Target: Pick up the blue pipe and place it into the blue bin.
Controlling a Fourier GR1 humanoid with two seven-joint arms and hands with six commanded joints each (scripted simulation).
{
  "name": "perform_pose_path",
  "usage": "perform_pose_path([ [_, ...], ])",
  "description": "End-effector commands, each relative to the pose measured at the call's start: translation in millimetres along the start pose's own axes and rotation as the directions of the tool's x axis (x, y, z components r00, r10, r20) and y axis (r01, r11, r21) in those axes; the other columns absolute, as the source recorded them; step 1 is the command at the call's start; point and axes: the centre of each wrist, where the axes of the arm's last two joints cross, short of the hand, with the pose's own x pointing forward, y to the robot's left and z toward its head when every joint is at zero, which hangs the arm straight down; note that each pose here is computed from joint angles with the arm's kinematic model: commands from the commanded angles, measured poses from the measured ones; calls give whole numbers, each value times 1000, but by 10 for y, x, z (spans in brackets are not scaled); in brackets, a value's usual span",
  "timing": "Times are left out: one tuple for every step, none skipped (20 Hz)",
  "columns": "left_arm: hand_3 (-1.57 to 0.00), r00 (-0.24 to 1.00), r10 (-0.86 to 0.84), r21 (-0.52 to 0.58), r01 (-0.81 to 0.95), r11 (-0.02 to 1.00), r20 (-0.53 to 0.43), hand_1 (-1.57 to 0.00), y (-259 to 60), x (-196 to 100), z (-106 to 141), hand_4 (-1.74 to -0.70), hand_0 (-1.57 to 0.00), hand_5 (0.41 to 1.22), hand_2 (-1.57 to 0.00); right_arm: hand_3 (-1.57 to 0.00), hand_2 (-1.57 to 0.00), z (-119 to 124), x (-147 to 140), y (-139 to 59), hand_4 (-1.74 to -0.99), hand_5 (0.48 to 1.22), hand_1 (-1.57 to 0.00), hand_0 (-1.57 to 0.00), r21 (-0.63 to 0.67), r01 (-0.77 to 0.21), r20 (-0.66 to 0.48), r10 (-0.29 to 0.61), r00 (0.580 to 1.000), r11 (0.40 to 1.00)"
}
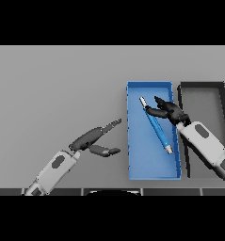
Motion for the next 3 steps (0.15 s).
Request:
perform_pose_path([
  [1, 1000, -1, 0, 1, 1000, -4, 1, 5, -26, -31, -826, 1, 472, 1, -8, -14, -8, -18, 23, -1186, 766, -15, -20, -8, 9, -12, -9, 1000, 1000],
  [1, 1000, 4, 1, -4, 1000, -6, 1, 15, -54, -31, -826, 1, 473, 1, -8, -14, 5, -5, 6, -1186, 767, -15, -20, -5, 11, -16, -11, 1000, 1000],
  [1, 1000, 5, -2, -5, 1000, -2, 1, 4, -74, -28, -826, 1, 474, 1, -8, -14, 10, 10, -12, -1186, 769, -15, -20, -5, 2, -8, -2, 1000, 1000],
])
